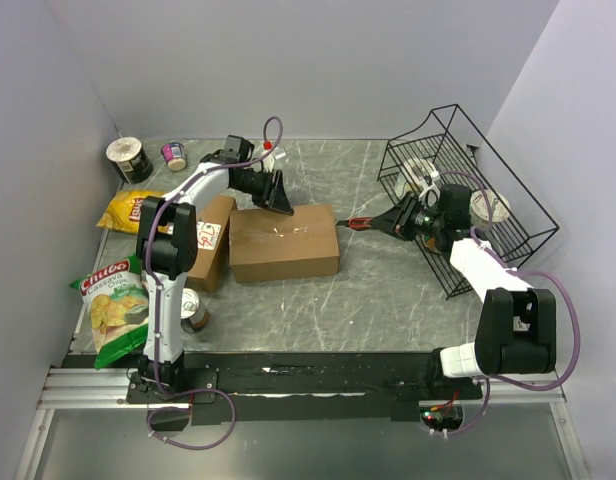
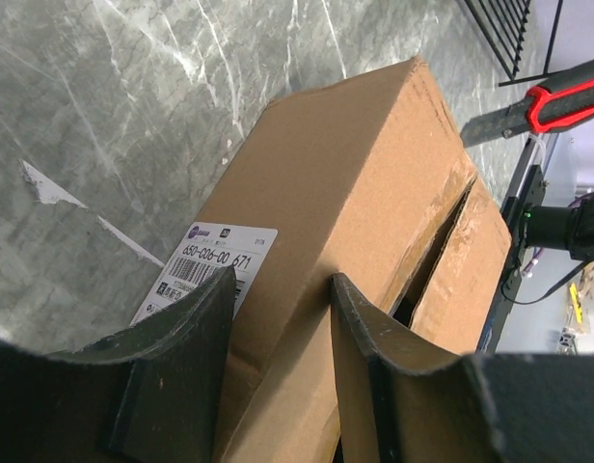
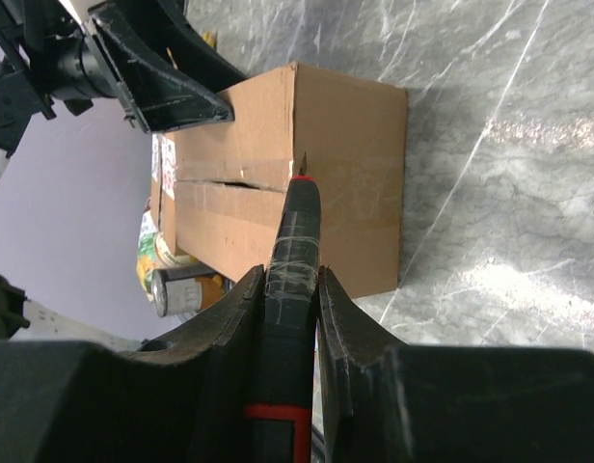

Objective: Unpack the express box
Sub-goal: Cut the express box at the center of the board.

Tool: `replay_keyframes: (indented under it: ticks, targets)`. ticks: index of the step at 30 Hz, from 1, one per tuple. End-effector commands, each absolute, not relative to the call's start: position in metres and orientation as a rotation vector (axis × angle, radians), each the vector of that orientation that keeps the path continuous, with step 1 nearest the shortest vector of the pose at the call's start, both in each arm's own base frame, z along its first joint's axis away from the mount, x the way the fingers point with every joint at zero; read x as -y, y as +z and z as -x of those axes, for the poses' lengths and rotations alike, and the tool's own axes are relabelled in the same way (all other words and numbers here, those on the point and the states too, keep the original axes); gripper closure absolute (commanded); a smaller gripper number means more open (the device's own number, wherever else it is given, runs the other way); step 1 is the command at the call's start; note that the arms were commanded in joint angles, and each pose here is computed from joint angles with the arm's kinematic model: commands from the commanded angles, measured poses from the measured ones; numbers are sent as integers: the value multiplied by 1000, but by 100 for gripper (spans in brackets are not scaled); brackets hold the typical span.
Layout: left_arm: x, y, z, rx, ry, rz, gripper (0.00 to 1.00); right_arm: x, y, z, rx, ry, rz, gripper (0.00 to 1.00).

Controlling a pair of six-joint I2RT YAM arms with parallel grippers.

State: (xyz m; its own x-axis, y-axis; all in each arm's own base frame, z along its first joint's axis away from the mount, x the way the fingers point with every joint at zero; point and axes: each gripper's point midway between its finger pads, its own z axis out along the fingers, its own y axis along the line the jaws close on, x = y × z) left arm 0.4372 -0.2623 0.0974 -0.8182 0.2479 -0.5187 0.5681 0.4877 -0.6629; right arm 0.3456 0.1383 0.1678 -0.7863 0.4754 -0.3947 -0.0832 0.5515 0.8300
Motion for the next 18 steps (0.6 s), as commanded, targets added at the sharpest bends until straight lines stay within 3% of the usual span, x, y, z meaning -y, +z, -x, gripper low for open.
replay_keyframes:
  ticks: [1,14,18]
  targets:
    - [224,-18,-459,-2626,-696,-671,99,-161,190,-315,-2222,1446,-169,100]
    - [230,-19,-464,-2617,-679,-677,99,-166,197,-261,-2315,1544,27,100]
    - [234,-17,-460,-2607,-702,-712,99,-150,202,-255,-2326,1457,36,100]
